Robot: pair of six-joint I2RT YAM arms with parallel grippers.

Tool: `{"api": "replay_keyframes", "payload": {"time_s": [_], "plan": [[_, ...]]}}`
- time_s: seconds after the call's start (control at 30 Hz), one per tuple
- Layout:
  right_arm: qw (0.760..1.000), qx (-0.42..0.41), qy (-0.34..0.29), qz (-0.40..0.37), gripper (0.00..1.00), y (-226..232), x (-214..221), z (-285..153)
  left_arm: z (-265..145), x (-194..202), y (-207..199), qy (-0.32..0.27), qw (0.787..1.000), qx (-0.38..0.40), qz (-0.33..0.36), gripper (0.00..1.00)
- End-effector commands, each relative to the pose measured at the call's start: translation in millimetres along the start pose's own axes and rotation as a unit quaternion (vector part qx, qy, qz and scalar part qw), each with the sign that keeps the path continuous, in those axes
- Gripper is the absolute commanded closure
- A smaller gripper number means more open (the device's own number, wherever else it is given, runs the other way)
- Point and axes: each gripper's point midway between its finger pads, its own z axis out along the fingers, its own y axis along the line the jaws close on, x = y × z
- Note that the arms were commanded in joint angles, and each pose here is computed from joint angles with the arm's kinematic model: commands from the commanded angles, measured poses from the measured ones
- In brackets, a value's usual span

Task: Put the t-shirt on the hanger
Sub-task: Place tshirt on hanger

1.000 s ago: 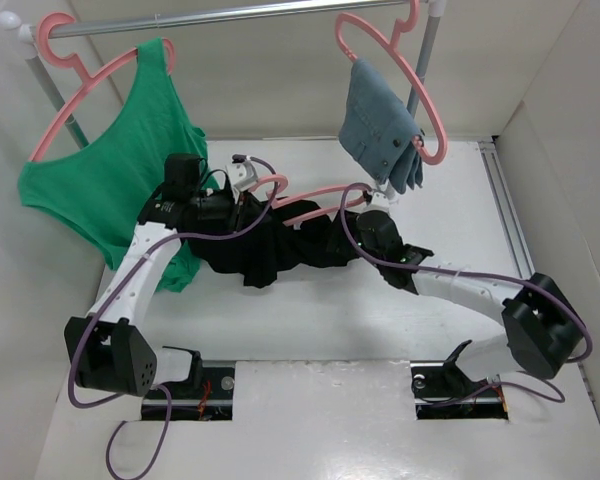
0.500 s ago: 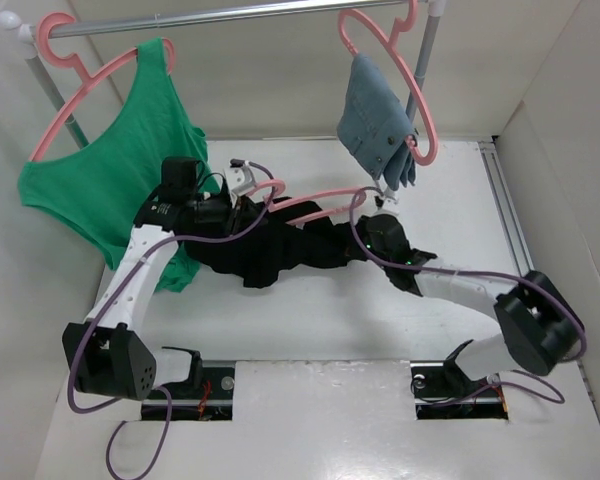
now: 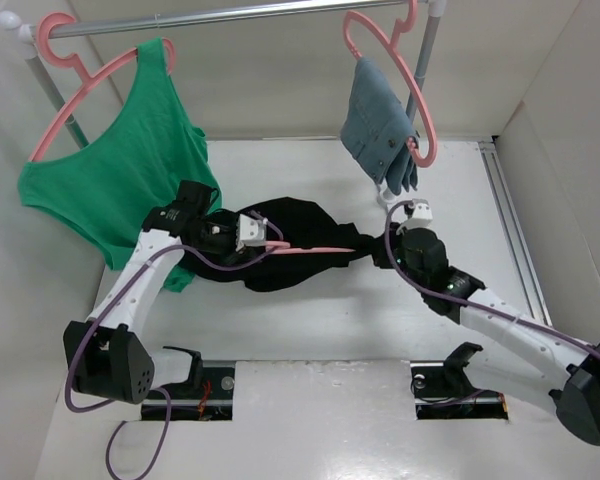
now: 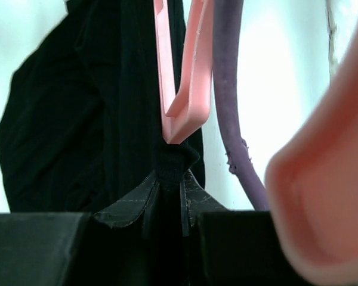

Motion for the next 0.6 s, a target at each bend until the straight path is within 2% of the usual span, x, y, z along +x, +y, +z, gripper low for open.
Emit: {"api": "replay_keyframes", "payload": {"time_s": [0.0,0.1,0.2,0.27,0.37,0.47,0.5,0.57], "plan": [[0.991,-0.007,-0.046,-0.124,1.0,23.3,-45.0,-7.3,-6.4,14.9,-13.0,0.05,0.999,0.007,0.013,1.0],[0.973,-0.082,-0.056,-0.207,1.0,74.1,-63.6,-16.3,-2.9,9.2,-15.1,0.036,0.999,0.01,0.017,1.0],[0.938,-0.206,-0.047,-0.275,1.0,131.1,-62.6,-31.3,0.5,-23.8,-15.5,-0.007,0.999,0.022,0.048,1.0],[0.909,-0.292,-0.033,-0.295,1.0,160.3,-52.6,-46.7,2.4,-43.8,-14.2,-0.026,0.997,0.029,0.068,1.0],[0.89,-0.342,0.0,-0.301,1.0,177.2,-33.9,-58.1,8.9,-68.2,-22.7,-0.061,0.993,0.055,0.08,1.0],[0.885,-0.339,0.053,-0.313,0.77,167.9,-13.8,-61.5,9.2,-88.7,-22.8,-0.097,0.991,0.064,0.063,1.0],[0.885,-0.334,0.069,-0.316,0.64,163.4,-10.0,-63.6,9.3,-89.6,-21.8,-0.098,0.991,0.062,0.061,1.0],[0.882,-0.323,0.084,-0.331,0.52,153.2,-13.1,-76.1,6.3,-95.1,-20.7,-0.102,0.991,0.056,0.061,1.0]]}}
